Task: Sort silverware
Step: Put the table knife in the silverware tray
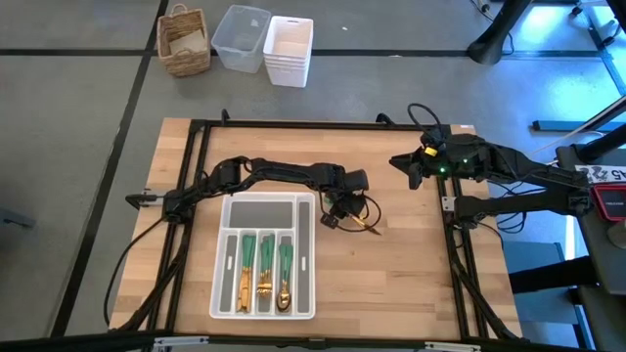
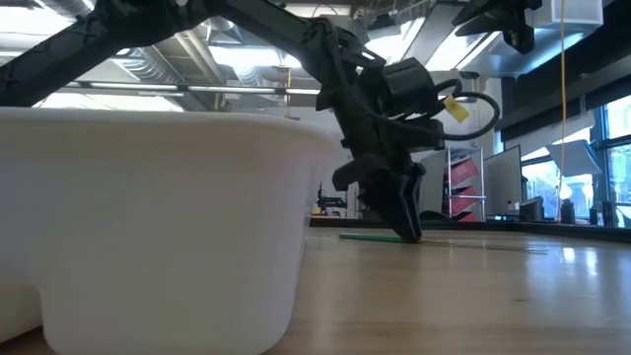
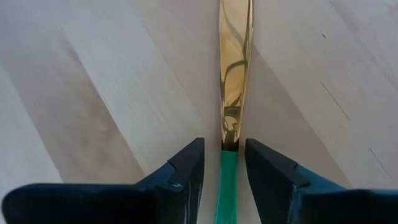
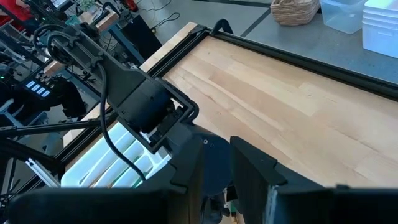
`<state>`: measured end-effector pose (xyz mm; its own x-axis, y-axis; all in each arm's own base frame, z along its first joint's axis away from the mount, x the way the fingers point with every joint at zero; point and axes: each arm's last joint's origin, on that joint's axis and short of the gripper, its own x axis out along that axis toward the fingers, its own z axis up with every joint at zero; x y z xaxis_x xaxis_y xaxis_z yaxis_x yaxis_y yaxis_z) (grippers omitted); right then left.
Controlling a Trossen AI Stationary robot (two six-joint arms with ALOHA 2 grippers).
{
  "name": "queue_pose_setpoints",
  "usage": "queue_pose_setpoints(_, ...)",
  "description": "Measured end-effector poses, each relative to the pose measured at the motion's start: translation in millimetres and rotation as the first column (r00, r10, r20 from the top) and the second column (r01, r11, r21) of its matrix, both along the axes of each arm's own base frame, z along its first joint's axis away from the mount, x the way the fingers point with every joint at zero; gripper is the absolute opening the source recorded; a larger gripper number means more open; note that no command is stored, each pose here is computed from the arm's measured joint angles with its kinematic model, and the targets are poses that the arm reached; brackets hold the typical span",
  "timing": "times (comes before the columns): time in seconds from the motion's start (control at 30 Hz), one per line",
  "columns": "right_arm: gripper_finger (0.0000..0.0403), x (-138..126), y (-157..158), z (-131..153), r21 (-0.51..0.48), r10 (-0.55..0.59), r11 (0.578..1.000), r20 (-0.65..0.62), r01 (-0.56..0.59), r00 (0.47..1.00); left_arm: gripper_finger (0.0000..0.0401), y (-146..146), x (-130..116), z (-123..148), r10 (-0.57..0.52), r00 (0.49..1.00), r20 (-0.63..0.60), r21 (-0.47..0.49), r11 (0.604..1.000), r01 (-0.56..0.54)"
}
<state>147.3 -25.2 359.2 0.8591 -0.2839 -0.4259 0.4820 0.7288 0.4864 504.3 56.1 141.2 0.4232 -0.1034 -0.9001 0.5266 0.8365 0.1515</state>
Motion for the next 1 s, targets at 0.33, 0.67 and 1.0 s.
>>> queue_pose_setpoints(0.33,0.0083,-21.9,3.0,9.8,-0.083,0.034,0.996,0.056,-0.029,0.998,0.01,-3.8,2.0,-14.1,-0.01,1.0,-0.027,-0.01,1.0,0.01)
queue_pose_setpoints(0.67,0.0083,-53.3,7.4,12.8,-0.317,0.123,0.944,0.069,-0.096,0.99,0.0025,-5.3,0.2,-17.0,-0.012,0.999,-0.052,-0.01,1.0,0.011)
queue_pose_setpoints(1.0,0.0083,-77.7,10.7,-34.0,-0.288,0.109,0.955,0.107,-0.074,0.988,0.0032,-5.1,-0.4,-17.6,0.013,0.998,-0.062,-0.018,1.0,-0.014)
